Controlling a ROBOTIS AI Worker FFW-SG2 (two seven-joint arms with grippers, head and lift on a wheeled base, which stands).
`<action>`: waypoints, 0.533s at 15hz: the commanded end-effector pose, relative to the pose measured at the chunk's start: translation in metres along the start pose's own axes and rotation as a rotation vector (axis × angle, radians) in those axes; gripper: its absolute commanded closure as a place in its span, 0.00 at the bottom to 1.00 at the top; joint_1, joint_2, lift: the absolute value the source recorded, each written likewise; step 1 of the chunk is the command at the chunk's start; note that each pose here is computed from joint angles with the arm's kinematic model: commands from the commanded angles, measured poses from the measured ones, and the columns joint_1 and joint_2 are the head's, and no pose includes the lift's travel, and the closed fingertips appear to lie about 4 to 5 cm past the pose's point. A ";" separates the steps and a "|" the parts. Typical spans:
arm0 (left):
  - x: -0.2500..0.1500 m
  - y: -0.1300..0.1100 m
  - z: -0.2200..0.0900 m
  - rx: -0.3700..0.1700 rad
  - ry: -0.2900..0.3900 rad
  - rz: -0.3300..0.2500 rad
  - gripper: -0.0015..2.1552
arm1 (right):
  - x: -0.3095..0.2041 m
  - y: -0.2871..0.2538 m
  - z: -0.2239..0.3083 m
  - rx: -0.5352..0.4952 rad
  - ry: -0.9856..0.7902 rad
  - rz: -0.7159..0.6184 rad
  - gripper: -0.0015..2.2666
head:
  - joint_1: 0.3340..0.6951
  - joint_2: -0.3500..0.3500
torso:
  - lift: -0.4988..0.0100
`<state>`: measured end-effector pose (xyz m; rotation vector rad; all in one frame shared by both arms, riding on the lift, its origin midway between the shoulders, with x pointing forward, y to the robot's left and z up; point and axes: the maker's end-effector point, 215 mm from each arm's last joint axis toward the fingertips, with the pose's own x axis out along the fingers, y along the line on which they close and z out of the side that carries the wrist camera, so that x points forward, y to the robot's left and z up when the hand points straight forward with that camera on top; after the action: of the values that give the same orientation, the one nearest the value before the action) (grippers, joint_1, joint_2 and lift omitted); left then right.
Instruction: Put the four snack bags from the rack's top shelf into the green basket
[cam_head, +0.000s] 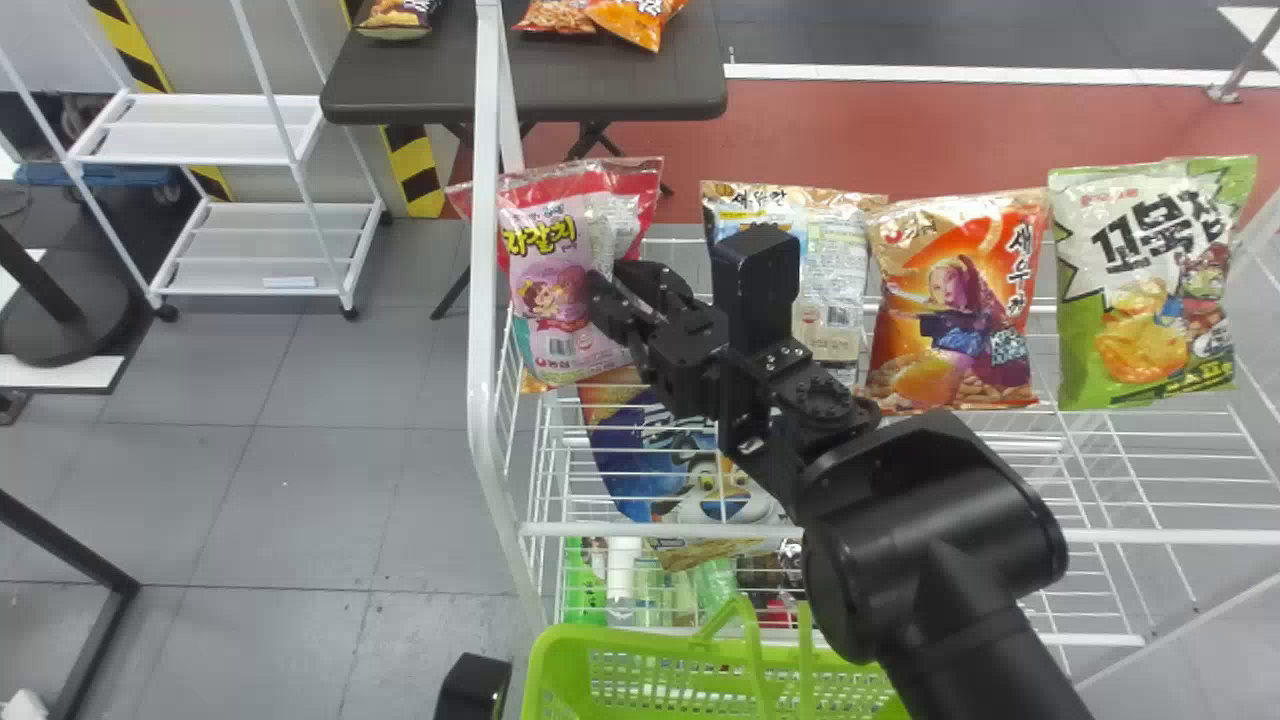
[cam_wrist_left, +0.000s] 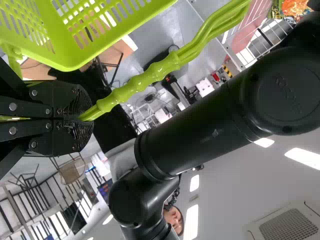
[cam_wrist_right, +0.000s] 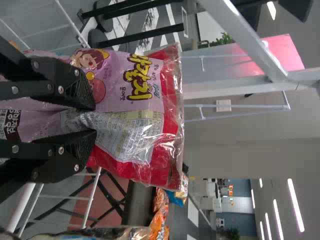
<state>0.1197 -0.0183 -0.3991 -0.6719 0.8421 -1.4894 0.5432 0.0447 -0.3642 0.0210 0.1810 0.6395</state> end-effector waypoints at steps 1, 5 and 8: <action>0.000 0.000 0.000 -0.001 -0.001 -0.003 0.88 | -0.009 0.025 0.014 0.009 -0.018 0.034 0.97 | 1.00 0.55 | 0.98; -0.002 0.002 0.002 -0.002 -0.009 0.001 0.88 | -0.048 0.039 0.019 0.045 0.035 -0.006 0.97 | 1.00 0.61 | 0.98; -0.005 0.005 -0.001 -0.010 -0.011 0.014 0.88 | -0.089 0.021 0.021 0.081 0.063 -0.098 0.97 | 1.00 0.58 | 0.98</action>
<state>0.1223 -0.0143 -0.4029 -0.6767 0.8447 -1.4726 0.4770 0.0275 -0.3280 0.0686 0.2359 0.5687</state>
